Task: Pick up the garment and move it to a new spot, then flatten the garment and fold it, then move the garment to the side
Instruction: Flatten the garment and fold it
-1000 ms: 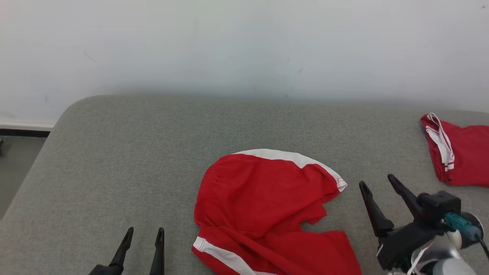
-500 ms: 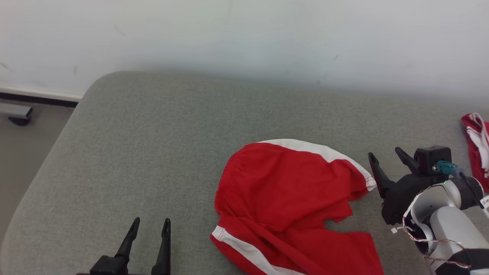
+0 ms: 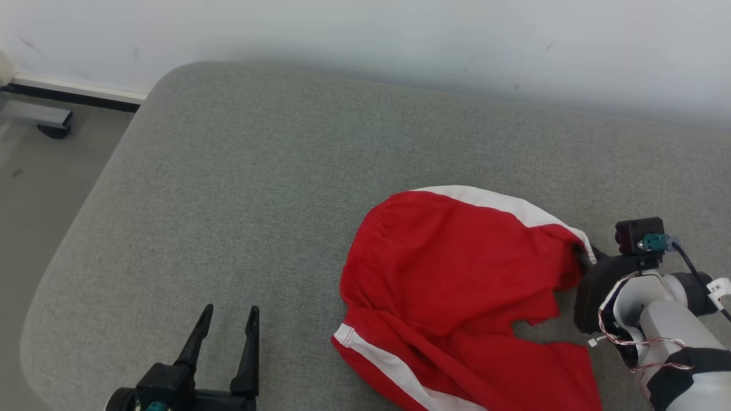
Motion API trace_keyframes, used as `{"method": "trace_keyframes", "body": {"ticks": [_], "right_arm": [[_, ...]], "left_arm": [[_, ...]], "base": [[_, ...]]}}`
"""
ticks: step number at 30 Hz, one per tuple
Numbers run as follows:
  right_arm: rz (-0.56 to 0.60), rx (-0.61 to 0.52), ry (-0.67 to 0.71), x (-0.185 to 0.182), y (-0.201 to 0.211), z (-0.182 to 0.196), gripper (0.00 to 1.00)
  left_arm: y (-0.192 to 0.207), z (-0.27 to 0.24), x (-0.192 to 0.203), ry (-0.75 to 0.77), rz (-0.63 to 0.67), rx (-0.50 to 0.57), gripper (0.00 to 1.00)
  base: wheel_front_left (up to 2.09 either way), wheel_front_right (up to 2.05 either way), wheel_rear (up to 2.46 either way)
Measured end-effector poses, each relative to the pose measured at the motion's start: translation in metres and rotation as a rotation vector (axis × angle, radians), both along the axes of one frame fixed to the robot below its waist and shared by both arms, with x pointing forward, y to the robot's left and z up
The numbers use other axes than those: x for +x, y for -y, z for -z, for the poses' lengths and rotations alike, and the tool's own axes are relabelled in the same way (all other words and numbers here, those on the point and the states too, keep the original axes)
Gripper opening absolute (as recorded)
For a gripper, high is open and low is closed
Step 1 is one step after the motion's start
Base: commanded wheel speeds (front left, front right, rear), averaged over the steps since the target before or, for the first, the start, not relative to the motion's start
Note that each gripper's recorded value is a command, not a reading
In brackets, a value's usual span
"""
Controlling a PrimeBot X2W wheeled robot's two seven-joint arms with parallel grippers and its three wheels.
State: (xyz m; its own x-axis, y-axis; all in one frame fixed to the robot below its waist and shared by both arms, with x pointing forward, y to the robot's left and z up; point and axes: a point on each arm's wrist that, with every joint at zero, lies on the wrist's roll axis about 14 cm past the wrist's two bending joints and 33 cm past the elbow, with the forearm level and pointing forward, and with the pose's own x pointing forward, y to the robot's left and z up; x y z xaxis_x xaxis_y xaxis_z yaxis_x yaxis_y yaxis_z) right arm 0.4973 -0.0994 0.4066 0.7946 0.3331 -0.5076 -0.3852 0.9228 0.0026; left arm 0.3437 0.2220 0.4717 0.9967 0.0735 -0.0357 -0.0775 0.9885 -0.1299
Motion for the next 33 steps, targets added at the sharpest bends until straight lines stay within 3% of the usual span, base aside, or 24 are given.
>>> {"method": "trace_keyframes", "body": {"ticks": [4, 13, 19, 20, 21, 25, 33], "right_arm": [[0.002, 0.005, 0.041, 0.018, 0.001, -0.015, 0.0], [0.012, -0.032, 0.31, 0.095, 0.013, -0.118, 0.0], [0.014, -0.047, 0.388, 0.122, 0.009, -0.151, 0.0], [0.017, -0.056, 0.383, 0.124, 0.011, -0.149, 0.22], [0.02, -0.064, 0.379, 0.126, 0.012, -0.147, 1.0], [0.022, -0.071, 0.369, 0.124, 0.012, -0.138, 1.0], [0.032, -0.013, 0.506, 0.107, 0.019, -0.168, 1.0]], "left_arm": [[0.0, 0.002, 0.003, -0.006, -0.001, -0.001, 1.0], [0.003, 0.001, 0.011, -0.004, 0.01, -0.001, 1.0], [0.001, 0.005, 0.008, -0.019, 0.0, -0.004, 1.0], [0.001, 0.005, 0.008, -0.021, -0.002, -0.003, 1.0], [0.0, 0.005, 0.008, -0.02, -0.003, -0.003, 1.0], [-0.001, 0.004, 0.008, -0.018, -0.007, -0.003, 1.0], [0.003, -0.002, 0.005, 0.004, 0.015, 0.007, 1.0]], "base": [[0.0, 0.0, 0.0], [0.0, 0.0, 0.0], [0.0, 0.0, 0.0], [0.0, 0.0, 0.0], [0.0, 0.0, 0.0], [0.0, 0.0, 0.0], [0.0, 0.0, 0.0]]}}
